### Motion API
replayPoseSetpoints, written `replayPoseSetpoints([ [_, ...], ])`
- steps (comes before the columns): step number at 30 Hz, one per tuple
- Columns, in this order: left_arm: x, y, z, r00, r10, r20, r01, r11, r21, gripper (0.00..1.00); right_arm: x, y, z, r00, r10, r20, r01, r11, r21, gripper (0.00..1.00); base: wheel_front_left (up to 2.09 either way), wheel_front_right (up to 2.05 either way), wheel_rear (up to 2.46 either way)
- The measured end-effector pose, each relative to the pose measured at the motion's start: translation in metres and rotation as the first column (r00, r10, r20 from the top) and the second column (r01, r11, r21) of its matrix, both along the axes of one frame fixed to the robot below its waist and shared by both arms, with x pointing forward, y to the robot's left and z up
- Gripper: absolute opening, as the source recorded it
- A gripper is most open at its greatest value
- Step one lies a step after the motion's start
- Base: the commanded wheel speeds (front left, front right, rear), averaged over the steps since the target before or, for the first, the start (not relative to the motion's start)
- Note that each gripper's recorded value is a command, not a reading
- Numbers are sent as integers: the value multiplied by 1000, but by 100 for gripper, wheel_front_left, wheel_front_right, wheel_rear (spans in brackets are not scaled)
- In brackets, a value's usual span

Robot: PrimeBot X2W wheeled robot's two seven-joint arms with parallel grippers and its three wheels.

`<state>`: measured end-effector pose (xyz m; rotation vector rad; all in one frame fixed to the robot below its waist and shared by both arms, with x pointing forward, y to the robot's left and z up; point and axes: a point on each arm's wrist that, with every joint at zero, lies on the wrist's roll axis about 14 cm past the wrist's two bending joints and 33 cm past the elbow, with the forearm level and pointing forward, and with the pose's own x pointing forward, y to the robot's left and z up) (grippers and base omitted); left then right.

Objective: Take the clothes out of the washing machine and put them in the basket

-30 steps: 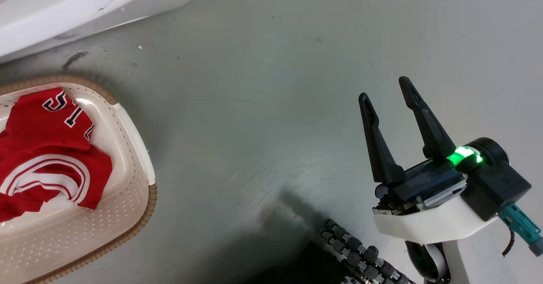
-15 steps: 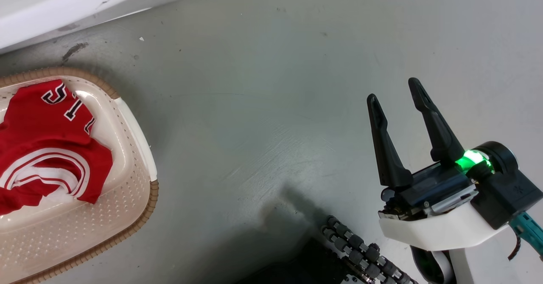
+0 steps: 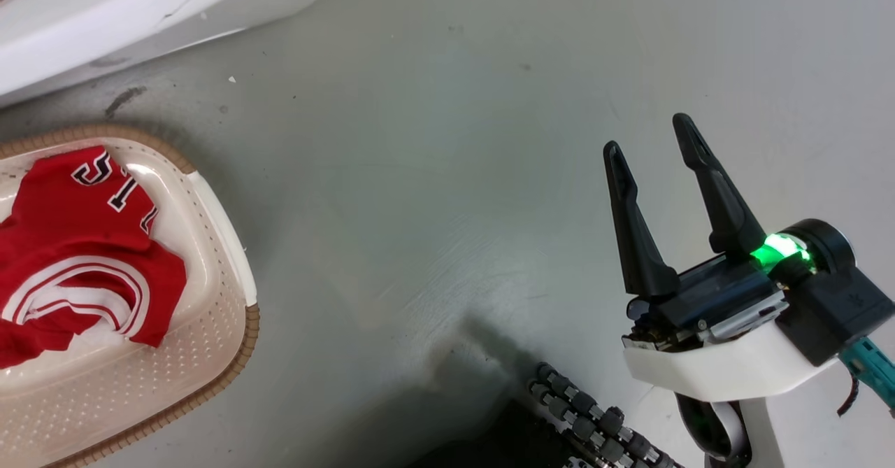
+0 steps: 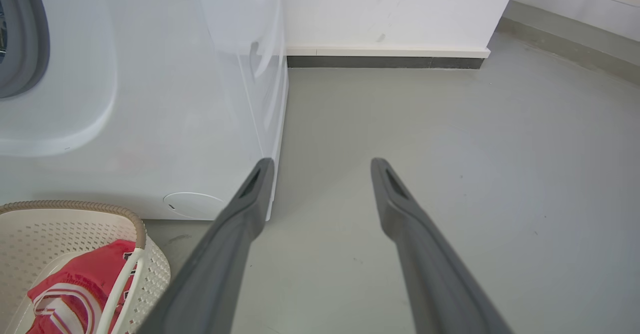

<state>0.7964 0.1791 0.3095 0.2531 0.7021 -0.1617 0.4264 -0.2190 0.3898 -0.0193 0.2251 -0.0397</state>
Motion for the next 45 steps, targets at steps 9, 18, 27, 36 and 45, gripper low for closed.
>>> replayPoseSetpoints([
  [9, -25, -44, 31, 988, -78, 134, 96, 986, -138, 0, 7, -7, 40, 993, 7, 115, -1, 999, -48, 100, 0, 0, 0],
  [18, -83, -59, 61, 976, -107, 192, 148, 966, -212, 0, -3, -5, 75, 980, 23, 195, -8, 997, -80, 100, 0, 0, 0],
  [27, -120, -17, 105, 968, -81, 238, 122, 979, -161, 100, -4, 22, 96, 961, 95, 259, -80, 994, -69, 100, 0, 0, 0],
  [36, -101, -10, 91, 970, -70, 232, 106, 983, -147, 100, 1, 27, 73, 974, 98, 206, -92, 995, -36, 100, 0, 0, 0],
  [45, -68, -18, 59, 983, -89, 159, 107, 989, -104, 100, 8, 21, 47, 986, 77, 145, -76, 997, -13, 100, 0, 0, 0],
])
